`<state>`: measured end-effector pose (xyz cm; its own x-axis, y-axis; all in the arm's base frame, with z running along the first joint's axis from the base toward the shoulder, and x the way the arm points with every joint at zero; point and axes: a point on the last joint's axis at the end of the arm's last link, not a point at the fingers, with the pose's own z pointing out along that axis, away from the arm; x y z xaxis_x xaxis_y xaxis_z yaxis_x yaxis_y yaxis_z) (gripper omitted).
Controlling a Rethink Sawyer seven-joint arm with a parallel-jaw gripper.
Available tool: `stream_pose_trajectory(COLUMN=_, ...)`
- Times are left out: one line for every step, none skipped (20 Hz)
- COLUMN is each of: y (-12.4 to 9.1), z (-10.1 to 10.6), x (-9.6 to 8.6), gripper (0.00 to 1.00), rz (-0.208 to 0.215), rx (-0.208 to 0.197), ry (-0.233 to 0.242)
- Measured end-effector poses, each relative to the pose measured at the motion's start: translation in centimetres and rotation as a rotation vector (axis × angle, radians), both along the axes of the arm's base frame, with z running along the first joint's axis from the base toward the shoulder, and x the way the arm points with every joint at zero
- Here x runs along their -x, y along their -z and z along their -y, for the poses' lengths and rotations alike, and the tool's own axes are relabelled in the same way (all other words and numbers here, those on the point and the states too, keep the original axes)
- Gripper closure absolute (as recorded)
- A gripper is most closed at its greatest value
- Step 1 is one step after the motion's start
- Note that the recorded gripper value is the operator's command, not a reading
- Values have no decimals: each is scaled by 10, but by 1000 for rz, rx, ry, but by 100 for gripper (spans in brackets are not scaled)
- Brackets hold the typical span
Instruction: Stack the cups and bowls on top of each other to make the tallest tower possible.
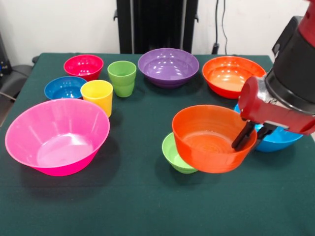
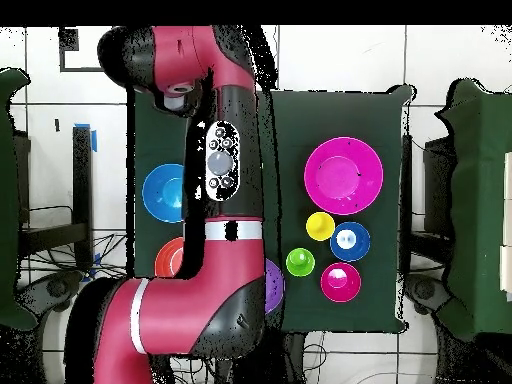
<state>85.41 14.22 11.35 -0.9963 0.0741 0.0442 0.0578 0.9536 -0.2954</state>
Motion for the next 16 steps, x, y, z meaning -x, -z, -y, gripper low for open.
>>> stream_pose_trajectory(y=2, z=1, x=1, gripper=100, rz=-3, rx=0, ry=0)
stream_pose_trajectory(y=5, z=1, x=2, gripper=100, rz=-6, rx=0, ry=0)
stream_pose_trajectory(y=8, z=2, x=4, gripper=100, rz=-10, rx=0, ry=-1)
stream_pose_trajectory(y=11, z=3, x=6, gripper=100, rz=-12, rx=0, ry=-1)
stream_pose_trajectory(y=18, z=4, x=9, gripper=100, rz=-17, rx=-1, ry=-3)
stream_pose_trajectory(y=20, z=5, x=10, gripper=100, rz=-18, rx=-1, ry=-4)
stream_pose_trajectory(y=22, z=5, x=11, gripper=100, rz=-20, rx=-1, ry=-4)
stream_pose_trajectory(y=24, z=5, x=12, gripper=100, rz=-22, rx=-1, ry=-4)
stream_pose_trajectory(y=28, z=6, x=14, gripper=100, rz=-27, rx=-1, ry=-5)
stream_pose_trajectory(y=29, z=6, x=15, gripper=100, rz=-31, rx=-1, ry=-4)
stream_pose_trajectory(y=31, z=7, x=17, gripper=100, rz=-35, rx=-1, ry=-4)
stream_pose_trajectory(y=33, z=7, x=19, gripper=100, rz=-43, rx=0, ry=-3)
stream_pose_trajectory(y=34, z=8, x=20, gripper=100, rz=-47, rx=0, ry=-2)
stream_pose_trajectory(y=34, z=8, x=21, gripper=100, rz=-51, rx=0, ry=-2)
stream_pose_trajectory(y=34, z=8, x=22, gripper=100, rz=-54, rx=0, ry=-1)
stream_pose_trajectory(y=34, z=8, x=23, gripper=100, rz=-57, rx=0, ry=-1)
